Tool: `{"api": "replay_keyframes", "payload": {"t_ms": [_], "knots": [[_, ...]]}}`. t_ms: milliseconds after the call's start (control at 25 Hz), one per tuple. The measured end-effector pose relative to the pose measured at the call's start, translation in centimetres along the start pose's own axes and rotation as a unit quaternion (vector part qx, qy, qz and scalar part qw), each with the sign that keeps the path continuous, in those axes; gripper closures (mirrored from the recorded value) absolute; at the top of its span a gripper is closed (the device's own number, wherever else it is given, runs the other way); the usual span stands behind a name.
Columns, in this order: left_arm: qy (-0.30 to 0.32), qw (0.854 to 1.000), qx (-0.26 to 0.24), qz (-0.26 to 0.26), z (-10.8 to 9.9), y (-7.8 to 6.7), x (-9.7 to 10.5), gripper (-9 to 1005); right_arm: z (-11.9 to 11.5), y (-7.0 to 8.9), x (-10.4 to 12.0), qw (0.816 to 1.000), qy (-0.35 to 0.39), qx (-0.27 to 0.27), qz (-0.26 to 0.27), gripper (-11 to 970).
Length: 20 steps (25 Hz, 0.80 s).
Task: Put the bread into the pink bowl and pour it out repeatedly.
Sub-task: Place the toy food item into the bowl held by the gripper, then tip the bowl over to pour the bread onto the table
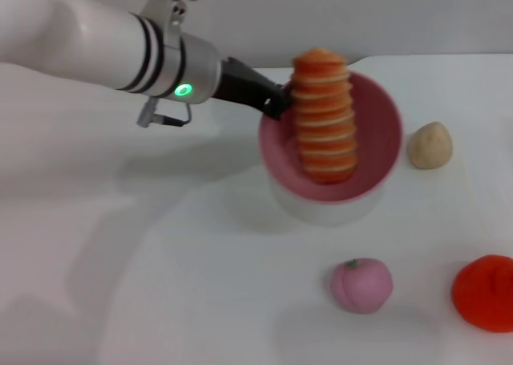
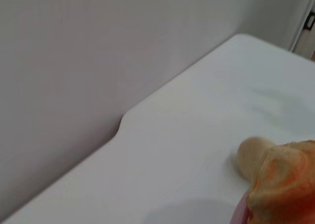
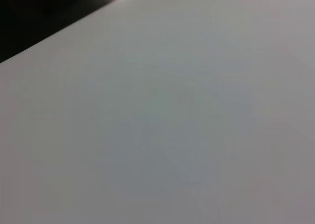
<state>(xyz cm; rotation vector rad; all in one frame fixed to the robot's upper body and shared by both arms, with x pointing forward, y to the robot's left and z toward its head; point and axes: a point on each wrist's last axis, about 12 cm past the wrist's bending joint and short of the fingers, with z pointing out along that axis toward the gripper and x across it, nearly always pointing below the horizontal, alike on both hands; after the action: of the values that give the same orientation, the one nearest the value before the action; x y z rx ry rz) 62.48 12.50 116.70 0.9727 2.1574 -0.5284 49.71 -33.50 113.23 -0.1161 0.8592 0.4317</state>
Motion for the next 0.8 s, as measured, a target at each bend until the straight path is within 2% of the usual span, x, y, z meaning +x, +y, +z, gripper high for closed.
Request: {"api": "replay_keyframes", "payload": {"t_ms": [120,400,640,800], "knots": [[-0.022,1.000,0.000,0.012,0.7,-0.9,-0.7,954,-1.9,-1.7,-1.4,0.998,-0.010,0.041,-0.036,407],[-0.068,0.997,-0.015,0.034,1.9,-2.1,-1.7,953,-3.9,-3.4,-2.8,0.994,-0.011,0.085,-0.071,408],[-0.100,0.993,-0.027,0.061,2.9,-3.4,-2.0,953,-5.2,-4.0,-4.4,0.989,-0.030,0.101,-0.100,408],[-0.119,0.988,-0.046,0.088,3.3,-3.8,-1.9,953,-5.7,-4.0,-4.9,0.988,-0.039,0.104,-0.109,408]]}}
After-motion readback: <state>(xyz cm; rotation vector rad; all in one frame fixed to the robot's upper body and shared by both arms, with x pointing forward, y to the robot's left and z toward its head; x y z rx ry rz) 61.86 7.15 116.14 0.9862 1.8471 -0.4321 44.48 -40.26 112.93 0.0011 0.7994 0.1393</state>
